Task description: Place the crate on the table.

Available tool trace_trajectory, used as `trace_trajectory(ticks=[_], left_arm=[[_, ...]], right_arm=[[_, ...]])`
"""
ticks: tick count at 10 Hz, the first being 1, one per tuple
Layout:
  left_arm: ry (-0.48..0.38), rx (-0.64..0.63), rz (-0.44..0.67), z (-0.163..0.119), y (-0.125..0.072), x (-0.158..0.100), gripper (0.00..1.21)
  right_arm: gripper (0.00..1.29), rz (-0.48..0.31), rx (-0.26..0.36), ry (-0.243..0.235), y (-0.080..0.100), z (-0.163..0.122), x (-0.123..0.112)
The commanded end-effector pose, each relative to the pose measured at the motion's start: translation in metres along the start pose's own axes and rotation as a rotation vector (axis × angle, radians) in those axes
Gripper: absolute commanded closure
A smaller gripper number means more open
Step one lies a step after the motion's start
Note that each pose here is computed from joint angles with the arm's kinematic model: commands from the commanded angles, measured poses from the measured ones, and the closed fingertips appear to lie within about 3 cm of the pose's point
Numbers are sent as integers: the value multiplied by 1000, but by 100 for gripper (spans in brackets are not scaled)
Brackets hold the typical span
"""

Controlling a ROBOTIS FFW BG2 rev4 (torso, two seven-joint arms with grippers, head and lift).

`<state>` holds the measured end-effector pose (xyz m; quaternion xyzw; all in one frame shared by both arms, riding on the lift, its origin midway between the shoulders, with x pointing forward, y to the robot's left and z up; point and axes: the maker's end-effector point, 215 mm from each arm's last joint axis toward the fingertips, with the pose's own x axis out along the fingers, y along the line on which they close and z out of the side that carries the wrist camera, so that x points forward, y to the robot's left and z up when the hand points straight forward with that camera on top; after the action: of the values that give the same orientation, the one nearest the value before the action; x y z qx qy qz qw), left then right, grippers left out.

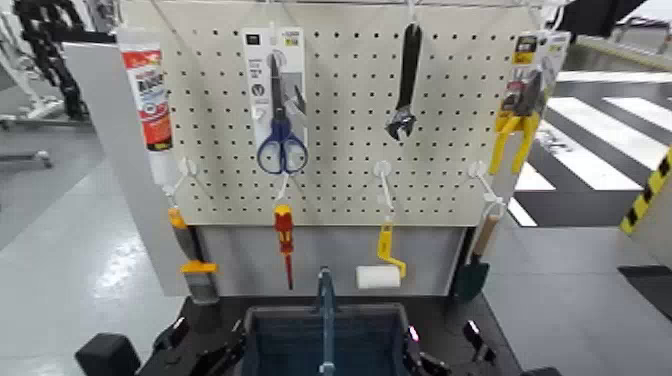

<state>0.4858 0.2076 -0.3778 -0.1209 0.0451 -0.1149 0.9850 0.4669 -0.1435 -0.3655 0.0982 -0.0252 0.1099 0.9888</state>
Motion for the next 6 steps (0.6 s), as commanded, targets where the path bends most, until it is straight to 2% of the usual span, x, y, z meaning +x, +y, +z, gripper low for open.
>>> trace_trajectory(ticks=[1,3,6], left_arm=[[-60,96,49,12,-4,-16,12],[-93,124,75,18,-10,-22,12],[-119,163,139,25,-4,-34,12]], right_arm=[[15,0,0,0,0,0,0],[15,2,-1,0,0,1,0],[15,1,-4,3,-1,0,0]])
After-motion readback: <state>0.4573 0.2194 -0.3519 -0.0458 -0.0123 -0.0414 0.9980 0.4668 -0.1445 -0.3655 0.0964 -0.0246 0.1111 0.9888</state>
